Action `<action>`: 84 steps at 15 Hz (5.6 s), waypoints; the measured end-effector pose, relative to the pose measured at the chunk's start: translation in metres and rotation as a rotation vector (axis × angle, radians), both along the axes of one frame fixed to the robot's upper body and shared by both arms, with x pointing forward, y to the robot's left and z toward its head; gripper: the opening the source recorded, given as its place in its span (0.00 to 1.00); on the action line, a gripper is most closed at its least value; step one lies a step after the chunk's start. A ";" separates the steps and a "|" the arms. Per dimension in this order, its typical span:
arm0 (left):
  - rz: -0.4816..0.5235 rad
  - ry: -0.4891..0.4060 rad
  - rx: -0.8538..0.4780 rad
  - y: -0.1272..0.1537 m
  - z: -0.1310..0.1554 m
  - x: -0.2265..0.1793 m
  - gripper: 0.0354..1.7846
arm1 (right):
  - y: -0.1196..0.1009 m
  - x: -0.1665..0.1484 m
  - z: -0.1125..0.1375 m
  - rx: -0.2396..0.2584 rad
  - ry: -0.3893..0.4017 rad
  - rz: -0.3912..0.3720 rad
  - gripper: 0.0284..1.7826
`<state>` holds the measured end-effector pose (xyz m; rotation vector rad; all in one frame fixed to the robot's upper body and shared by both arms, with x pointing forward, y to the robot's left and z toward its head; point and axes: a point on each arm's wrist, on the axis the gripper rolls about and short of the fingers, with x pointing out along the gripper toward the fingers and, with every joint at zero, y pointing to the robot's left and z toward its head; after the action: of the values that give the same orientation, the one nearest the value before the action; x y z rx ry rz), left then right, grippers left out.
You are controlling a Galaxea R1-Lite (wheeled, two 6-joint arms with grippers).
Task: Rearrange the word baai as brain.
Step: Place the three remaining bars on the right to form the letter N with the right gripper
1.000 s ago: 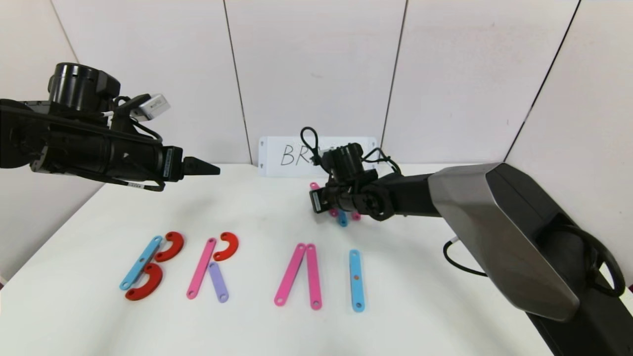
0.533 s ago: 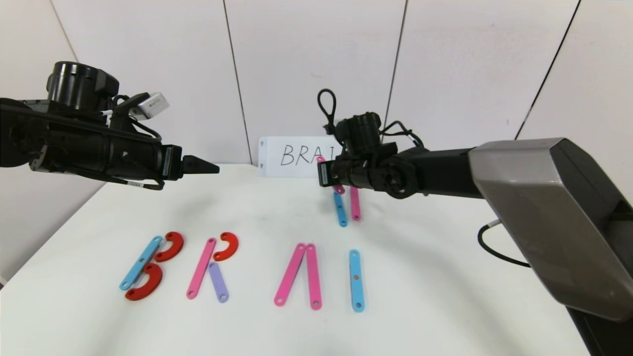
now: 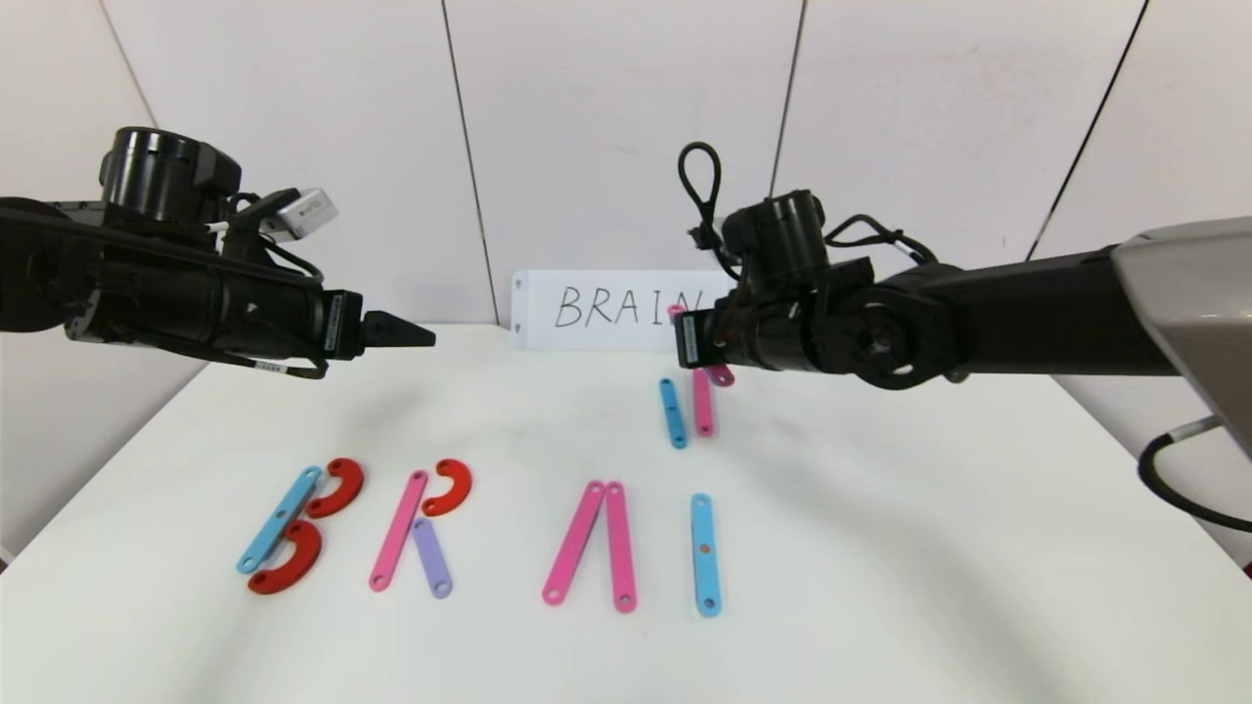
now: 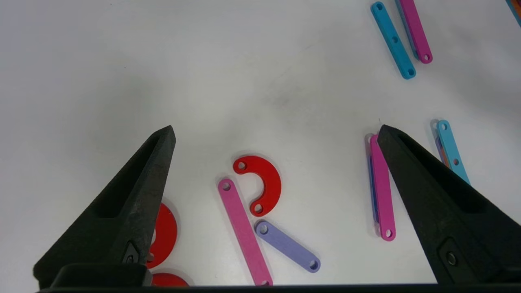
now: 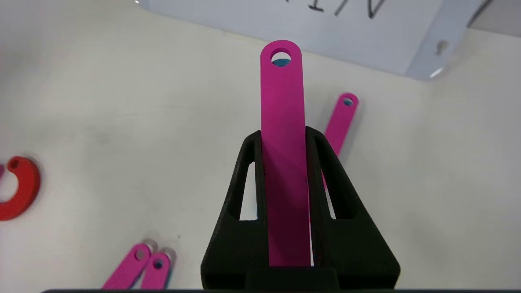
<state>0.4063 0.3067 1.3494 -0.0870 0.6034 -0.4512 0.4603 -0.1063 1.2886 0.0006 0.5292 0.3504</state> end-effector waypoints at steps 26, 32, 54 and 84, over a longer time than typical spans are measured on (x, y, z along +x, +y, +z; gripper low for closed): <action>-0.003 0.003 0.000 -0.001 -0.001 0.000 0.97 | -0.039 -0.093 -0.095 0.002 0.281 -0.266 0.15; -0.003 0.004 0.000 -0.001 -0.001 0.000 0.97 | -0.037 -0.099 -0.104 -0.022 0.306 -0.256 0.15; -0.005 0.005 0.001 -0.002 -0.001 0.000 0.97 | -0.034 -0.077 -0.060 -0.003 0.162 -0.198 0.98; -0.005 0.006 0.002 -0.002 -0.002 0.000 0.97 | 0.051 0.042 -0.096 -0.130 0.137 0.034 0.98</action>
<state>0.4066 0.3049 1.3475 -0.0853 0.6101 -0.4553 0.5022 -0.0556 1.1931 -0.1111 0.6881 0.3499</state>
